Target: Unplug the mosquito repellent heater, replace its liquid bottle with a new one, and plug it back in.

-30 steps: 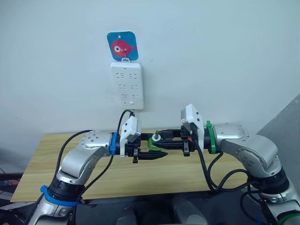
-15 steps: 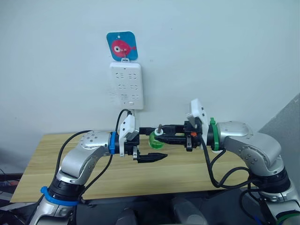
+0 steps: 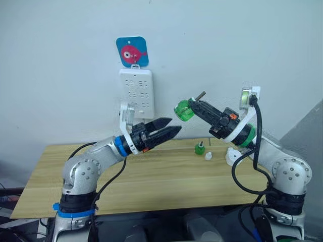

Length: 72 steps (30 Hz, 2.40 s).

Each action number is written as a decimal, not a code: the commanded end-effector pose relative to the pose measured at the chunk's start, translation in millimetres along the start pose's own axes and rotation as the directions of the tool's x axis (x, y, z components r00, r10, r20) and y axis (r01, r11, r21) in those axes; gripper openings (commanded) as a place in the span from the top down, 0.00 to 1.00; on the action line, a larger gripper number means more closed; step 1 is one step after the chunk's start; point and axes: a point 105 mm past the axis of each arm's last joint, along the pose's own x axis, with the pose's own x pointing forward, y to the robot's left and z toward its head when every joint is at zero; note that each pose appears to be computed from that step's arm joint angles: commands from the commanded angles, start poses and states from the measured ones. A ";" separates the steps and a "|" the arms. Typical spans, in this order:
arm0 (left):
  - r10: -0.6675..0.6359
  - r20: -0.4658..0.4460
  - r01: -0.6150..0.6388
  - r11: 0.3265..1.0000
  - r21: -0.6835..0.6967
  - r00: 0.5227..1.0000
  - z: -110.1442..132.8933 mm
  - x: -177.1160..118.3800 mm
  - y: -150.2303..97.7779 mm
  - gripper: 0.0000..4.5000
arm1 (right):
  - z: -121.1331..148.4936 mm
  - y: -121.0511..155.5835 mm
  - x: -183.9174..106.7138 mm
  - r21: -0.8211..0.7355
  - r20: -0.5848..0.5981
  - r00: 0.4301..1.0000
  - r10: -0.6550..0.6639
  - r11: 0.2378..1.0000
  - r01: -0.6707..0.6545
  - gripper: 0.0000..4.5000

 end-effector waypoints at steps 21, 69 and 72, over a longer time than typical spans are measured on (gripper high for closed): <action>-0.136 0.089 0.149 0.976 -0.161 0.987 19.5 28.3 -31.3 0.00 | 9.3 32.7 -5.5 0.232 0.078 0.991 0.105 0.965 -0.121 0.82; 0.038 -0.347 0.064 0.959 0.276 0.937 -71.7 -36.7 4.3 0.49 | -16.1 -180.1 -144.7 -0.714 -0.398 0.332 -0.855 0.516 0.474 0.00; 0.046 -0.347 0.060 0.956 0.289 0.937 -75.7 -40.1 4.8 0.49 | -23.6 -192.8 -150.6 -0.714 -0.446 0.248 -0.860 0.509 0.480 0.00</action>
